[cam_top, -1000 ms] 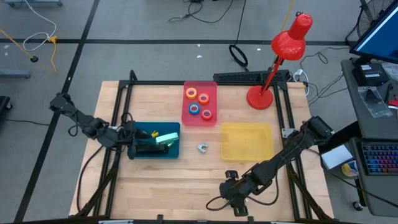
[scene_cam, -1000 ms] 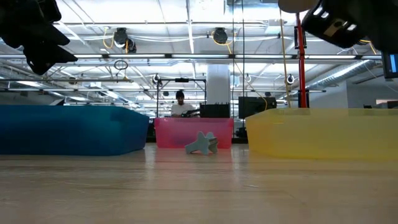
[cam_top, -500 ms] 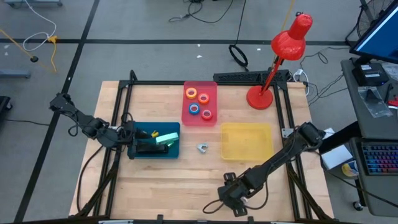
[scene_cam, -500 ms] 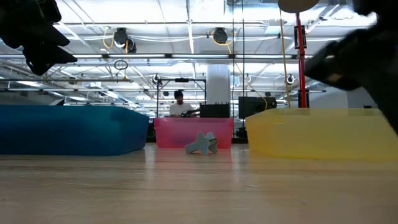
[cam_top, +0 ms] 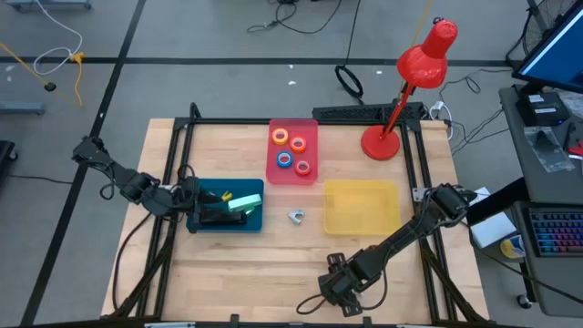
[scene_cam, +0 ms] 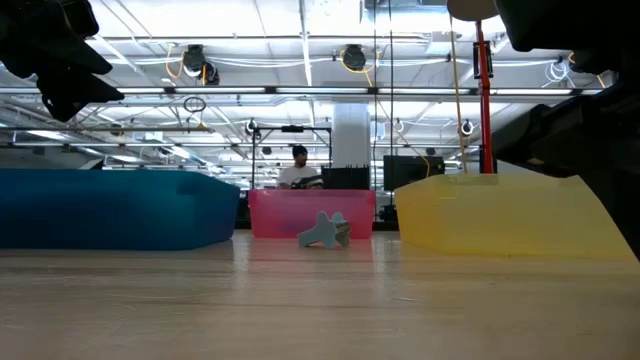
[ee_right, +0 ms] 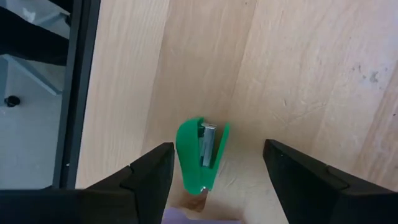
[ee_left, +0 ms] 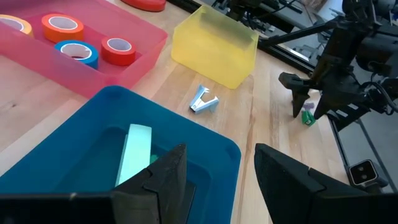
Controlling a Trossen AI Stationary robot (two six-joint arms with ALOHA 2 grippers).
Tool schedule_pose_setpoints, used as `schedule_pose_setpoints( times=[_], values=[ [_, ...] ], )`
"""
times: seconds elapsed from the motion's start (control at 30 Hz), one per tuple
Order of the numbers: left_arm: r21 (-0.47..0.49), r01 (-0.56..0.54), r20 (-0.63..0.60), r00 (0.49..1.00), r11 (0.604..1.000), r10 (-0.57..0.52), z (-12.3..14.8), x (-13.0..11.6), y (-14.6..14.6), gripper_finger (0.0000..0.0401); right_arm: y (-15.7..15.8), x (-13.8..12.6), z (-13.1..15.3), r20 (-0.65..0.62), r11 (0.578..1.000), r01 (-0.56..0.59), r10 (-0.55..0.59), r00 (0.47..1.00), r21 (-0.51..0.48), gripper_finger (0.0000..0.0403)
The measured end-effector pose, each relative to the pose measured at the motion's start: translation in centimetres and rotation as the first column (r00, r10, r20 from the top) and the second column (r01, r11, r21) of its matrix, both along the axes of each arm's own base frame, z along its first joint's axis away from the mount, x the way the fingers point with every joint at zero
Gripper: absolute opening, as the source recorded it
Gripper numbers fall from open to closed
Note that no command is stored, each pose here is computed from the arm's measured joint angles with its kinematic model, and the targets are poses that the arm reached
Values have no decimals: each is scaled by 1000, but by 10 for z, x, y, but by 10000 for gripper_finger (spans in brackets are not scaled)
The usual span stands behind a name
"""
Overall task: Pick and place Stapler, Stapler remover, tape
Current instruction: Put the green stapler into the blue bin
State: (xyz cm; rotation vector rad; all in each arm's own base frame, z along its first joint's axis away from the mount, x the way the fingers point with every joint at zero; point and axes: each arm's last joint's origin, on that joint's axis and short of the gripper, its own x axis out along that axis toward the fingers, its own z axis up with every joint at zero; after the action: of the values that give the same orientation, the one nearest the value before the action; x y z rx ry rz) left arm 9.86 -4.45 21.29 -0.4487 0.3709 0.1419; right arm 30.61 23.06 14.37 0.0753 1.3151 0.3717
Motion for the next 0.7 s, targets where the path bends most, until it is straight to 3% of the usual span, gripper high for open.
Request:
schedule_pose_setpoints(
  times=[0.3,0.7],
  values=[
    [4,0,-6,1000,1000,0,-1,0,0,189,-1,0,-1,9,1000,-4,5,1000,-30,204],
    [9,0,-12,1000,1000,0,-1,0,0,189,-12,-2,-4,-15,988,70,-73,997,-135,198]
  ],
)
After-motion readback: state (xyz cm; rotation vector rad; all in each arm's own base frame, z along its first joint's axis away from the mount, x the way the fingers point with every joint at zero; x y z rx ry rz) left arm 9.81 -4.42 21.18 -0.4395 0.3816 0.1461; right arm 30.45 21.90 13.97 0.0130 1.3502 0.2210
